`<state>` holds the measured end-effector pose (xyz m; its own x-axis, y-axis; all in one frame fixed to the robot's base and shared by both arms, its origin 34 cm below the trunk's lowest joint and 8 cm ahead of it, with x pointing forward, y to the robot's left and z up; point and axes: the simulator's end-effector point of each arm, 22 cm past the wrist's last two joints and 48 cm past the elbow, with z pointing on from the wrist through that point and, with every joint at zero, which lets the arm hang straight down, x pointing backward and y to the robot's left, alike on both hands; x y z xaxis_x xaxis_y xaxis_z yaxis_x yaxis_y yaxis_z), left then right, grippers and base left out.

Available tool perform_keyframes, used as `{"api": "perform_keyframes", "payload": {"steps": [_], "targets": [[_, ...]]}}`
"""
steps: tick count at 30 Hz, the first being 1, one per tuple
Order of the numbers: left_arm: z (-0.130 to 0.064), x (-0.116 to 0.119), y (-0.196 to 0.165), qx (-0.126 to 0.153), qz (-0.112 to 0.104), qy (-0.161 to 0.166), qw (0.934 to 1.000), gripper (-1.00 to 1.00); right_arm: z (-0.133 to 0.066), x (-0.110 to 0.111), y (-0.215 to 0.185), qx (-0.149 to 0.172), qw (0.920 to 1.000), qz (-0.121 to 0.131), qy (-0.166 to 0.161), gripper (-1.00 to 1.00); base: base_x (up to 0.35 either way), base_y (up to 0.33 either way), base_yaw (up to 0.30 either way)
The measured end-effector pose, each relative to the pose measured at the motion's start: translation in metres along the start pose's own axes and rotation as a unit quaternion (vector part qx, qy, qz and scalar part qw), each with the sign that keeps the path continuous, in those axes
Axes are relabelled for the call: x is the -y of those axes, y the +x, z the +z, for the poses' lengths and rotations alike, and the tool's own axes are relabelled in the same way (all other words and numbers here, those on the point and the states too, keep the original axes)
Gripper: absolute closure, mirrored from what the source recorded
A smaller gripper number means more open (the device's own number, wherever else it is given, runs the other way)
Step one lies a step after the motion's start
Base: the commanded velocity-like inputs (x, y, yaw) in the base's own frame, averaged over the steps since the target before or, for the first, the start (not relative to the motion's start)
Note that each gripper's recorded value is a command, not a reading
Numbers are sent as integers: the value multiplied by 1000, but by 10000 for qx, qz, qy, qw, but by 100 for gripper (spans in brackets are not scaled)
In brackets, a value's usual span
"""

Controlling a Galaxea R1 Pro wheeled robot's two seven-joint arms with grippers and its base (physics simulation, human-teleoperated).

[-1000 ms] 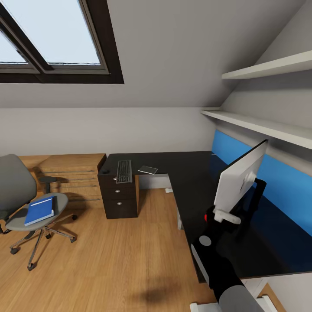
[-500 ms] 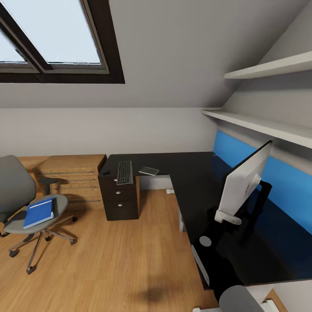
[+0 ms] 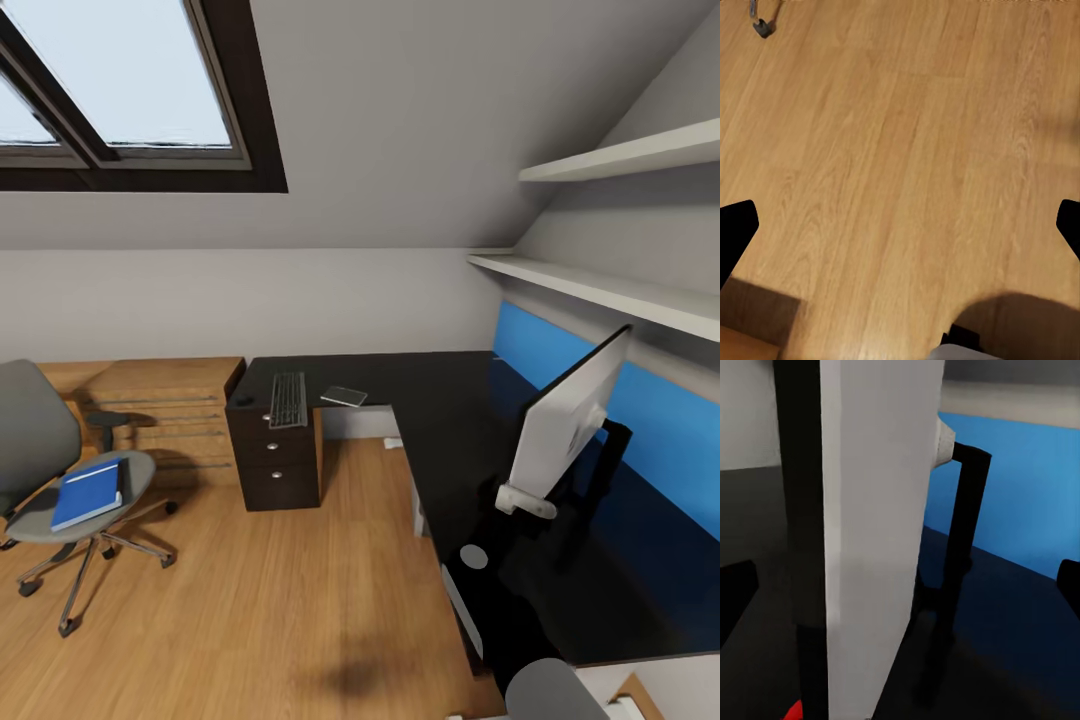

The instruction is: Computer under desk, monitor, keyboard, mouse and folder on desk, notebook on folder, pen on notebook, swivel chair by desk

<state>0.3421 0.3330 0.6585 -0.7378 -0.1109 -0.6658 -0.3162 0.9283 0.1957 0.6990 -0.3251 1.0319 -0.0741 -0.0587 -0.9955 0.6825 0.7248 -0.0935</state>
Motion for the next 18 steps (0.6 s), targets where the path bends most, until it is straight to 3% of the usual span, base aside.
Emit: {"api": "perform_keyframes", "payload": {"steps": [18], "targets": [[0, 0, 0, -5, 1, -1, 10000, -100, 2, 2, 0, 7, 10000, -17, 13, -100, 79, 26, 0]]}}
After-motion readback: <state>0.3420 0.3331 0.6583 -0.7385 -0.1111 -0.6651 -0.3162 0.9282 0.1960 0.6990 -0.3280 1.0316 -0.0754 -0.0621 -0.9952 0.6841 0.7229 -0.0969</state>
